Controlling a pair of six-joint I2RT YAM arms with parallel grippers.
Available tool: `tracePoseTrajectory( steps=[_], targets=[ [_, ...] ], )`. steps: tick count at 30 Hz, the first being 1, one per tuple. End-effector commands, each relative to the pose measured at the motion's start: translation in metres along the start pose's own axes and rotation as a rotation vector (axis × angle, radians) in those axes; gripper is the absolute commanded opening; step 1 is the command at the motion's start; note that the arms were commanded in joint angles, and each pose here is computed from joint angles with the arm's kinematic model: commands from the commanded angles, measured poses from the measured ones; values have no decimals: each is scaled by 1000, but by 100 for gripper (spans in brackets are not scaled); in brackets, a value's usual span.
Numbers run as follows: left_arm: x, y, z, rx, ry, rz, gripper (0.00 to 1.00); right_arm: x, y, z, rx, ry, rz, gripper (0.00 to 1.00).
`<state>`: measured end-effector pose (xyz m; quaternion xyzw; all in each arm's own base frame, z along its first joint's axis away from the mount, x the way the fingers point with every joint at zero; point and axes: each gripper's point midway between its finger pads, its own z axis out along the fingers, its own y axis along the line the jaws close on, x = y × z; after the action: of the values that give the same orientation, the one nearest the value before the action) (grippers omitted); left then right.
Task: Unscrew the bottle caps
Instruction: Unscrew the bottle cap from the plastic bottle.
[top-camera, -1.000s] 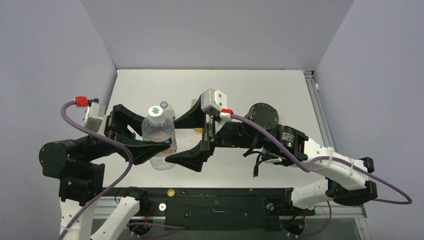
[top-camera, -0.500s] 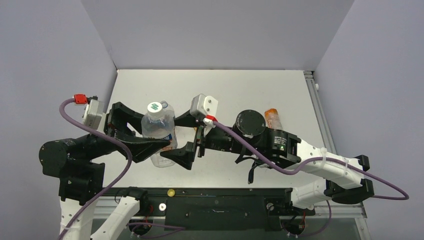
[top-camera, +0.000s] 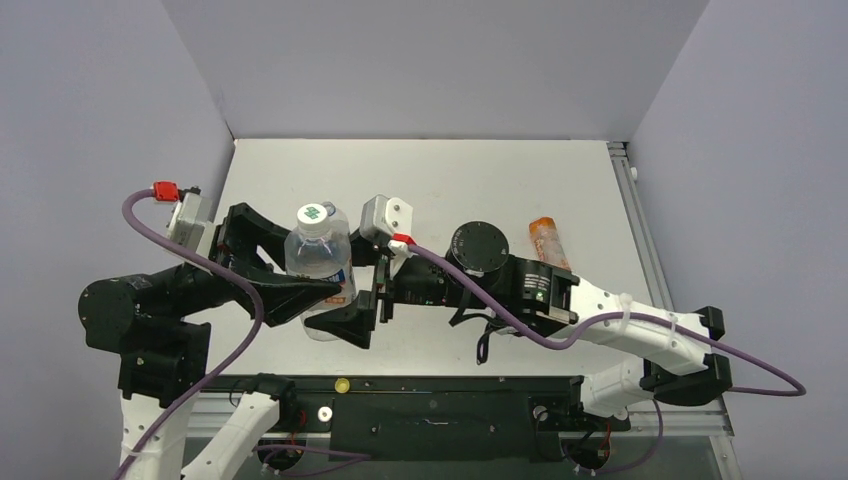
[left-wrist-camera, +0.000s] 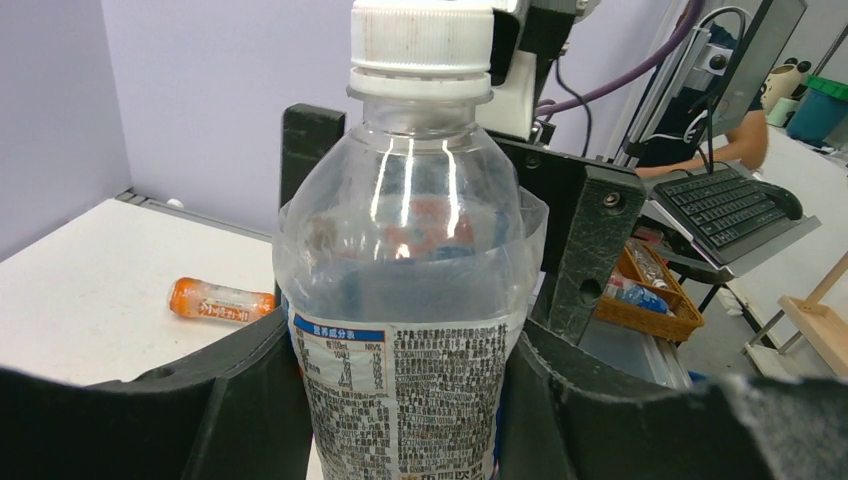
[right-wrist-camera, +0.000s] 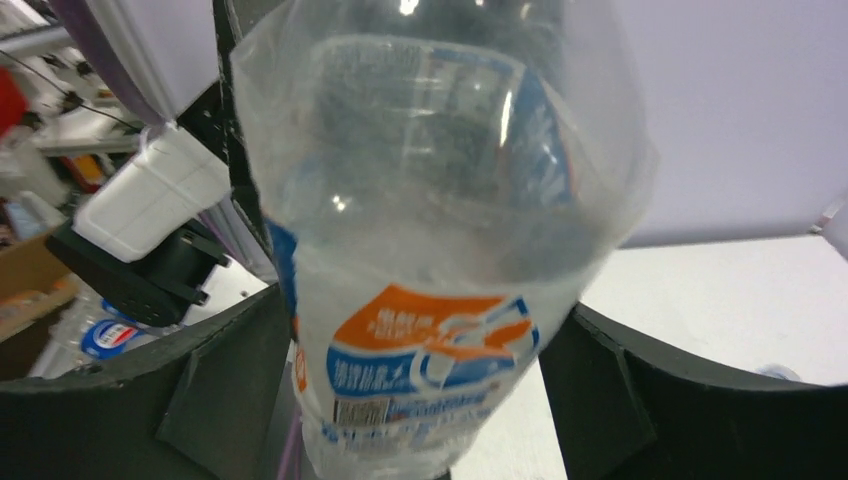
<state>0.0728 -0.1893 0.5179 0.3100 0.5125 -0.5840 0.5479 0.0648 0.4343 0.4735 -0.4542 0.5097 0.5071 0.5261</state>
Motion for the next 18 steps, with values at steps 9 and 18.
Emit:
tracePoseTrajectory(
  steps=[9,18],
  targets=[
    [-32,-43,-2,68,-59,38,59,-53,42,6,-376,-208,147,34],
    [-68,-52,2,28,-142,87,97,-21,37,-6,-300,-65,107,27]
  ],
)
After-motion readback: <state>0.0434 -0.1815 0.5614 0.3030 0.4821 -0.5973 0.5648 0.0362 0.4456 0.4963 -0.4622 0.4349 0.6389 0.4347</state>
